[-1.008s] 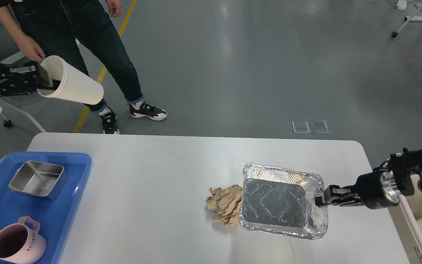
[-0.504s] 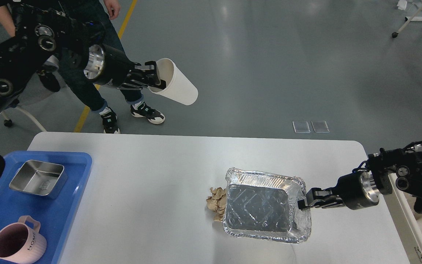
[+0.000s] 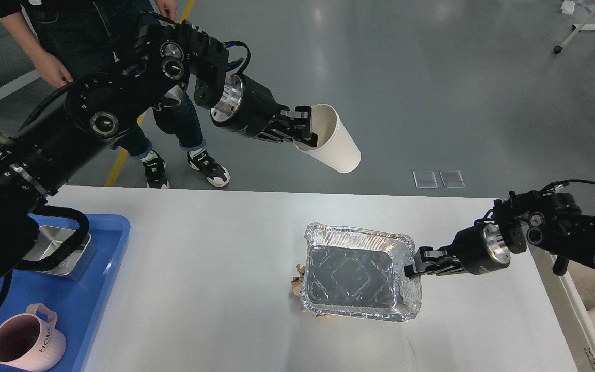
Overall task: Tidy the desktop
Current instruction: 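Lift the paper cup with the left gripper and swing it over the foil tray, then lower the paper cup into the foil tray and release it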
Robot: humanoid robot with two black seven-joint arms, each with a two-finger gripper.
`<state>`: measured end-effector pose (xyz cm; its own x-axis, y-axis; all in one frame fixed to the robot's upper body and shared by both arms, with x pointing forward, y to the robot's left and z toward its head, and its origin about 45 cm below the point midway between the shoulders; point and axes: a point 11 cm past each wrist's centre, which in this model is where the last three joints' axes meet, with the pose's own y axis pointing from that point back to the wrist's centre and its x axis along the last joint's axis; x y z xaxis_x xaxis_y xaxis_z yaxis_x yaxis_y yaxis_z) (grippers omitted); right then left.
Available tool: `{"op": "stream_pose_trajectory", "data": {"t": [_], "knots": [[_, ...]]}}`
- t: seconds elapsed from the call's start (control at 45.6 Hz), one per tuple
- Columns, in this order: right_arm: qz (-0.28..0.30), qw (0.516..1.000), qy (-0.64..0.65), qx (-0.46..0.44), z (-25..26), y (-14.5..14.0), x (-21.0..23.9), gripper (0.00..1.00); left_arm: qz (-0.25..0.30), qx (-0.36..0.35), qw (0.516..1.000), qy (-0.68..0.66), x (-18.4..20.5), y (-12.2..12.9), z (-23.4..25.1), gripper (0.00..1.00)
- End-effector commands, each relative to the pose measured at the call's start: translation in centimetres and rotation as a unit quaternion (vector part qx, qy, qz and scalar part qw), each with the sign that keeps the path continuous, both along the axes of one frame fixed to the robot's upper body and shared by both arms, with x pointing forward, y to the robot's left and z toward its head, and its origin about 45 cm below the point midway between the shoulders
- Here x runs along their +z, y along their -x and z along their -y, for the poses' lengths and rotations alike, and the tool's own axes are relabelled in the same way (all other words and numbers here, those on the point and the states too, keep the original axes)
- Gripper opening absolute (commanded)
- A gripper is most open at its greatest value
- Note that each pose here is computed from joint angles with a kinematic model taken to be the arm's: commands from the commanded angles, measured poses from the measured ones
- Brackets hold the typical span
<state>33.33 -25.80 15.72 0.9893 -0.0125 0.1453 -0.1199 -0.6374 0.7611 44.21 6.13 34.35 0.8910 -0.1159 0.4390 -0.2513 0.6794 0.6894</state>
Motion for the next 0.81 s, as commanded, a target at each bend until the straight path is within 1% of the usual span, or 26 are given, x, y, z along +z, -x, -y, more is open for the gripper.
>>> {"op": "stream_pose_trajectory", "data": {"t": [0.0, 0.197, 0.373, 0.46, 0.789], "knots": [[-0.003, 1.000, 0.002, 0.002, -0.6, -0.7, -0.3, 0.00, -0.004, -0.018, 1.000, 0.003, -0.3, 0.7, 1.7, 0.07], [0.003, 1.000, 0.004, 0.003, -0.9, -1.2, -0.1, 0.00, -0.016, -0.049, 0.999, 0.013, -1.0, 2.2, 4.6, 0.07], [0.010, 1.000, 0.003, 0.008, -1.3, -1.8, 0.7, 0.00, -0.028, -0.075, 0.996, -0.025, -3.6, 3.6, 5.8, 0.08], [0.012, 1.000, 0.002, 0.013, -1.5, -2.2, 1.3, 0.00, -0.033, -0.091, 0.995, -0.028, -4.1, 4.5, 7.1, 0.08], [0.031, 0.999, -0.008, 0.010, -2.2, -3.6, 3.5, 0.00, -0.038, -0.108, 0.992, -0.051, -5.6, 5.6, 8.0, 0.11]]}}
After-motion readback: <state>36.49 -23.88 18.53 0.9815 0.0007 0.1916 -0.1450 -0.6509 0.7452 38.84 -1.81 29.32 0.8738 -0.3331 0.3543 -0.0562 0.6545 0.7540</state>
